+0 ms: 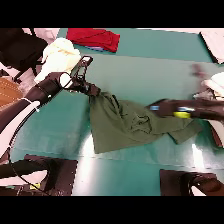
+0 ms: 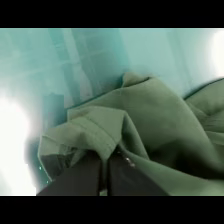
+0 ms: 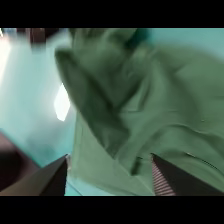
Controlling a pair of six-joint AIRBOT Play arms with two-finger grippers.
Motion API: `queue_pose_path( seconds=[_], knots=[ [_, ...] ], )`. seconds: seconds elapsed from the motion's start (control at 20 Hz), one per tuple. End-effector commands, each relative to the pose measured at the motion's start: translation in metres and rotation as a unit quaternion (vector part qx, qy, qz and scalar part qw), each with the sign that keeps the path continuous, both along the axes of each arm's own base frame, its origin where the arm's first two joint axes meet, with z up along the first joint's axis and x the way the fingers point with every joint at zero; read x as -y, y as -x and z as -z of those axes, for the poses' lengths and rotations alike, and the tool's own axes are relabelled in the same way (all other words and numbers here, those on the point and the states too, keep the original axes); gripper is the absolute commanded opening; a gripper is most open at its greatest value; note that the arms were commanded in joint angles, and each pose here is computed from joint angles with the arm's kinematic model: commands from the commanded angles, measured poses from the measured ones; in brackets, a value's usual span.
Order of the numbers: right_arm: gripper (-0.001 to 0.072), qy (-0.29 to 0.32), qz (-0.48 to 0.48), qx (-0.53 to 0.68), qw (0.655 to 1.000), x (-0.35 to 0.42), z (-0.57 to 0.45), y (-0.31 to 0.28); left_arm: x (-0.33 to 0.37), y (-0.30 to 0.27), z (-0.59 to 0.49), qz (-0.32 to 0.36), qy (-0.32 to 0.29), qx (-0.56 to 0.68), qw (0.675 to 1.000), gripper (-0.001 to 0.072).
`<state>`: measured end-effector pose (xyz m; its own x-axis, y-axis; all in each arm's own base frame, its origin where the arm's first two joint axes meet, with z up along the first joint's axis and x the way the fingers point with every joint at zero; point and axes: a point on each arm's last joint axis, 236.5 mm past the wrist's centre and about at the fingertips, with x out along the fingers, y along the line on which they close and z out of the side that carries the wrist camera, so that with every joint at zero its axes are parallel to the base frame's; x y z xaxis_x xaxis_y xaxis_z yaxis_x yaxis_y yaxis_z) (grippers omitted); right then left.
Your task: Fold the shirts.
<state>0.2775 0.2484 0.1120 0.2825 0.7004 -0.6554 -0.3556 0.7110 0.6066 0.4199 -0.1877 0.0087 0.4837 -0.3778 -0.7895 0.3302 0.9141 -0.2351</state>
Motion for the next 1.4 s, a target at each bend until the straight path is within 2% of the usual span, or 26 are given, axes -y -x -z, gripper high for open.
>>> queue_pose_path(
  seconds=[0.0, 0.1, 0.3, 0.45, 0.55, 0.6, 0.7, 0.8, 1.0, 1.35],
  knots=[
    [0.0587, 0.108, -0.132, 0.013, 0.985, -0.093, 0.07, -0.007, 0.004, 0.003, -0.006, -0.001, 0.011, -0.009, 1.0, 0.0031],
    [0.0588, 0.154, -0.144, 0.013, 0.977, -0.116, 0.08, -0.032, 0.004, 0.004, -0.008, 0.001, 0.012, -0.01, 1.0, 0.0031],
    [0.0587, 0.167, -0.137, 0.057, 0.975, -0.139, 0.054, -0.076, 0.005, 0.004, -0.009, 0.001, 0.012, -0.01, 1.0, 0.0031],
    [0.0581, 0.182, -0.139, 0.046, 0.972, -0.14, 0.054, -0.08, 0.005, 0.001, -0.01, -0.001, 0.013, -0.004, 1.0, 0.0031],
    [0.0415, 0.204, -0.147, 0.033, 0.967, -0.137, 0.061, -0.077, 0.005, 0.0, -0.011, -0.002, 0.014, -0.001, 1.0, 0.0031],
    [0.0372, 0.21, -0.153, 0.026, 0.965, -0.136, 0.061, -0.072, 0.005, 0.0, -0.011, -0.002, 0.014, -0.001, 1.0, 0.0032],
    [0.0388, 0.222, -0.149, 0.011, 0.964, -0.126, 0.053, -0.064, 0.004, -0.003, -0.013, -0.005, 0.015, 0.005, 1.0, 0.0031],
    [0.0469, 0.227, -0.122, 0.012, 0.966, -0.111, 0.034, -0.064, 0.004, -0.004, -0.013, -0.006, 0.016, 0.008, 1.0, 0.0032],
    [0.0476, 0.206, -0.089, 0.0, 0.974, -0.106, 0.002, -0.048, 0.004, -0.007, -0.015, -0.008, 0.017, 0.014, 1.0, 0.0031],
    [0.0481, 0.193, -0.097, -0.035, 0.976, -0.123, 0.014, -0.034, 0.005, -0.007, -0.015, -0.008, 0.018, 0.014, 1.0, 0.0031]
  ],
)
